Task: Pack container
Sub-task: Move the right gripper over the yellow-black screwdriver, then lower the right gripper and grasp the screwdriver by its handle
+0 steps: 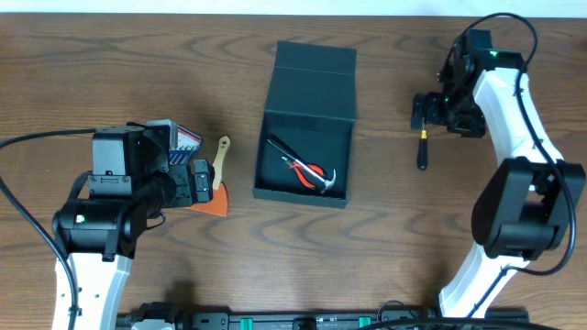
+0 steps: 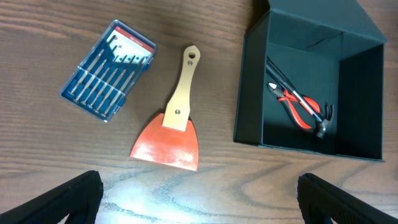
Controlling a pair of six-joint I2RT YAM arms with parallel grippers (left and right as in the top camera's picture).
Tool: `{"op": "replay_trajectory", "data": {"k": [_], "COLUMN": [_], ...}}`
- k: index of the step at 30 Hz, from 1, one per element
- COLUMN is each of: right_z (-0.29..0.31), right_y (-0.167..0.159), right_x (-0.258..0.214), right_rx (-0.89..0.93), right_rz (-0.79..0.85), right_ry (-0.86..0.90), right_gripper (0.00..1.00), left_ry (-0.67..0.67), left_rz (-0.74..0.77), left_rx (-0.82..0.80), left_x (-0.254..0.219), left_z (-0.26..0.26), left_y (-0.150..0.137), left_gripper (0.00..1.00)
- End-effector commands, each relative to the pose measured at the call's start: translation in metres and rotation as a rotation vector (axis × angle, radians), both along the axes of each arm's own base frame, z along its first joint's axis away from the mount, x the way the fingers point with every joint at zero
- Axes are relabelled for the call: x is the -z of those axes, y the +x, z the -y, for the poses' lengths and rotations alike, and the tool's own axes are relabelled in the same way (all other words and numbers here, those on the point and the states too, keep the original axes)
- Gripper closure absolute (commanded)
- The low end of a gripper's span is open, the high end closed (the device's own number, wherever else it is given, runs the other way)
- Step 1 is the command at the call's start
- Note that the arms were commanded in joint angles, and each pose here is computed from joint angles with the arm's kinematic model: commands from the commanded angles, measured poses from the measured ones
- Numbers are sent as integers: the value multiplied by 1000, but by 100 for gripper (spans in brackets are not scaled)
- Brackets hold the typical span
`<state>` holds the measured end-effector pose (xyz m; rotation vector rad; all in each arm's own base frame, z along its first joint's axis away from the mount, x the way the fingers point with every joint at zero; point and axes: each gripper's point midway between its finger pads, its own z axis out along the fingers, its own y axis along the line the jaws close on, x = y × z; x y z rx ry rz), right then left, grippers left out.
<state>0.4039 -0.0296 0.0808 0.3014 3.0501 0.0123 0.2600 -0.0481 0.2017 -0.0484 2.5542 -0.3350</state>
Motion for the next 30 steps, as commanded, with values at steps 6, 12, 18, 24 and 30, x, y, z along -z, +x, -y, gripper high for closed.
{"op": "replay_trajectory", "data": {"k": [6,12,18,24,30], "right_z": [8,5,6,6,5], "right_y": [6,2,4,3,0], "right_x": [19,40,48,52,61], "right_rx": [3,-5,-4,-4,-4], "right_rz": [-27,-80,-86,-96,-119], "right_ry": [-26,-22,-22,-22,-20], "right_gripper": [1,3,4,4,4], "left_ry": [9,9,23,24,23], "left_rz": [18,26,27,27,28], "left_rx": [-7,-7,-17,-17,-17], "left_x": [-7,-8,-8,-8,-8], "left_z": [-1,-1,-4,-4,-4], "left_y": [3,4,5,5,5], "left_gripper": [2,1,1,2,2]}}
